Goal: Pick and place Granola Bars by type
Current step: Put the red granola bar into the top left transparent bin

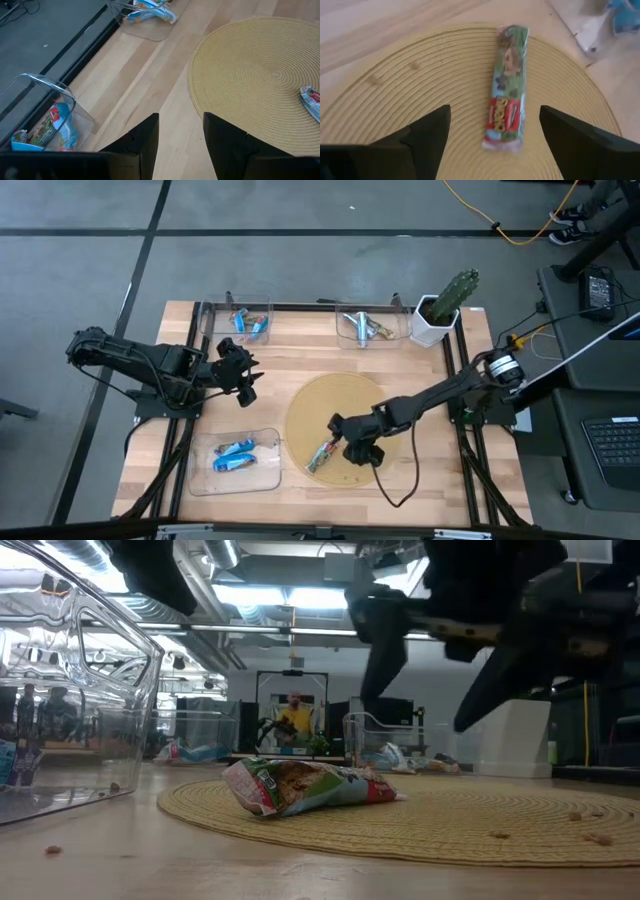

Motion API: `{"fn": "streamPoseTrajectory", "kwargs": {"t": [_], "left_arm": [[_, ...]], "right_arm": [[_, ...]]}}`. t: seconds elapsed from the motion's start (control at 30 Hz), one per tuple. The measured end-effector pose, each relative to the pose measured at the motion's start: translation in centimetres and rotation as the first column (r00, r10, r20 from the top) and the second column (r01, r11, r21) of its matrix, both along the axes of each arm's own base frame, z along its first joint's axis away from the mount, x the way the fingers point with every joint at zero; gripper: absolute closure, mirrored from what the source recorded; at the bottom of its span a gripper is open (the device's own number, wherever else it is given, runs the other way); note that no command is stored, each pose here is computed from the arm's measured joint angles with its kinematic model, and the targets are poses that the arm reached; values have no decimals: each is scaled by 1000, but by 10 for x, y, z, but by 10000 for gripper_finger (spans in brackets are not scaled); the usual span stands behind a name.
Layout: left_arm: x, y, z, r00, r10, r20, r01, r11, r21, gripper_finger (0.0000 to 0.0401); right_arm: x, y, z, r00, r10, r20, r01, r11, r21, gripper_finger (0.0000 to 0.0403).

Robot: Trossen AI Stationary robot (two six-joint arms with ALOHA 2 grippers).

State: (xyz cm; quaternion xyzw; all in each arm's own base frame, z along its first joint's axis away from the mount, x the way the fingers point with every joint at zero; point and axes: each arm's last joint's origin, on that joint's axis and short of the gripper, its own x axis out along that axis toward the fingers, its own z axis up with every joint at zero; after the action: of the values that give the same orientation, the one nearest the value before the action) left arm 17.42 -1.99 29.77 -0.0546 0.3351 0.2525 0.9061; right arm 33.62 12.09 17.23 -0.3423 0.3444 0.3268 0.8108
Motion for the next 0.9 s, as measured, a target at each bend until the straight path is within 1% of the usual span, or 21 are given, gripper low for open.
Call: {"fn": "streamPoseTrajectory", "kwargs": {"t": [0.17, 0.37, 0.5, 0.63, 0.77, 0.9], "left_arm": [[0, 0, 0, 1000, 0, 0, 0, 1000, 0, 256], [0, 0, 0, 1000, 0, 0, 0, 1000, 0, 256], [0, 0, 0, 1000, 0, 0, 0, 1000, 0, 256], [0, 0, 0, 1000, 0, 0, 0, 1000, 0, 256], [0, 0, 0, 1000, 0, -1, 0, 1000, 1, 256], [0, 0, 0, 1000, 0, 0, 0, 1000, 1, 256]], "right_arm": [[14, -7, -7, 998, 3, 62, -3, 1000, -5, 93], [26, -18, -20, 999, -34, 12, 35, 999, -13, 93], [28, -20, -32, 998, -40, -39, 39, 999, -27, 93], [30, -20, -39, 998, -41, -54, 40, 999, -32, 96], [30, -20, -42, 997, -42, -65, 40, 999, -34, 118], [30, -20, -42, 997, -43, -67, 40, 999, -35, 163]]}}
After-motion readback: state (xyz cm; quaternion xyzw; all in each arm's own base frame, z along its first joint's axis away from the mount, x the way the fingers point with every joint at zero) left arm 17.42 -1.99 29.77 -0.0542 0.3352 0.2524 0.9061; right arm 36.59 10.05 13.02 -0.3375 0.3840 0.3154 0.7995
